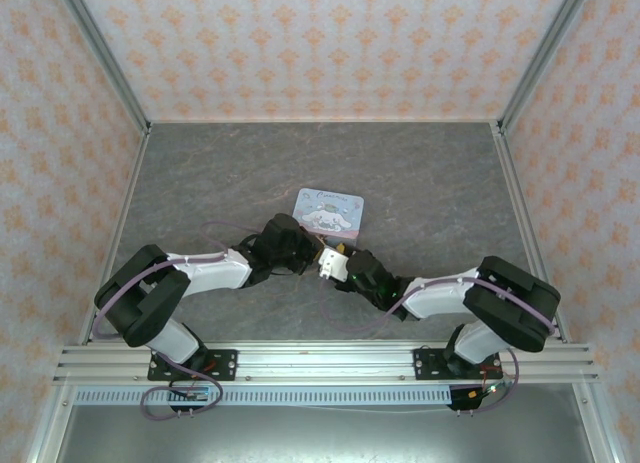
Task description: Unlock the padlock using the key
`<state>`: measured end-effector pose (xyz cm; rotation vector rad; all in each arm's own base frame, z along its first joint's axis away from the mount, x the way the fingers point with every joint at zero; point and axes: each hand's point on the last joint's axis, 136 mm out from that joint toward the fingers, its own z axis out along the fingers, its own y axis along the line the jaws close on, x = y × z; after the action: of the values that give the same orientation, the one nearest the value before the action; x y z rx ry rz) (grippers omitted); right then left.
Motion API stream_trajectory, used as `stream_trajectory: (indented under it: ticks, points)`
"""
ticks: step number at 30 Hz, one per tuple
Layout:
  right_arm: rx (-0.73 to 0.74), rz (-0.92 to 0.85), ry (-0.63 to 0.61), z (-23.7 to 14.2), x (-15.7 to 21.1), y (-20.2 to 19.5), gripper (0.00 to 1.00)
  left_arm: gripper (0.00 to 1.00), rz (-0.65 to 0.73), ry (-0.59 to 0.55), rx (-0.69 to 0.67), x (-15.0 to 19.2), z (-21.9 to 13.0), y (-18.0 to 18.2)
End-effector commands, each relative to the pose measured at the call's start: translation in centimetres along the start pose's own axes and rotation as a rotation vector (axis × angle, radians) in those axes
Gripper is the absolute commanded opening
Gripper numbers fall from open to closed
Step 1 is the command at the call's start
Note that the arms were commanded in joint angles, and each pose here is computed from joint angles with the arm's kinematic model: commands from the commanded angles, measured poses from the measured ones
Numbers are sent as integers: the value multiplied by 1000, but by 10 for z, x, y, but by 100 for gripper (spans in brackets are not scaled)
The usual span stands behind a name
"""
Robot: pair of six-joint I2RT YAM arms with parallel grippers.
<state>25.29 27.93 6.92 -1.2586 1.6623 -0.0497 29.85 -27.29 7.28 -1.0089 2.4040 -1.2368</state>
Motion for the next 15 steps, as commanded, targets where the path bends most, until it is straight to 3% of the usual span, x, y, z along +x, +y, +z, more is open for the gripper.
stream_trajectory:
  ticks: [1,15]
  points:
    - [43,29,-41,4,-18,-10,40,0,6,4,62,1,-6,-25]
    - [46,57,-41,10,-19,-8,21,0,5,5,59,1,-5,-24]
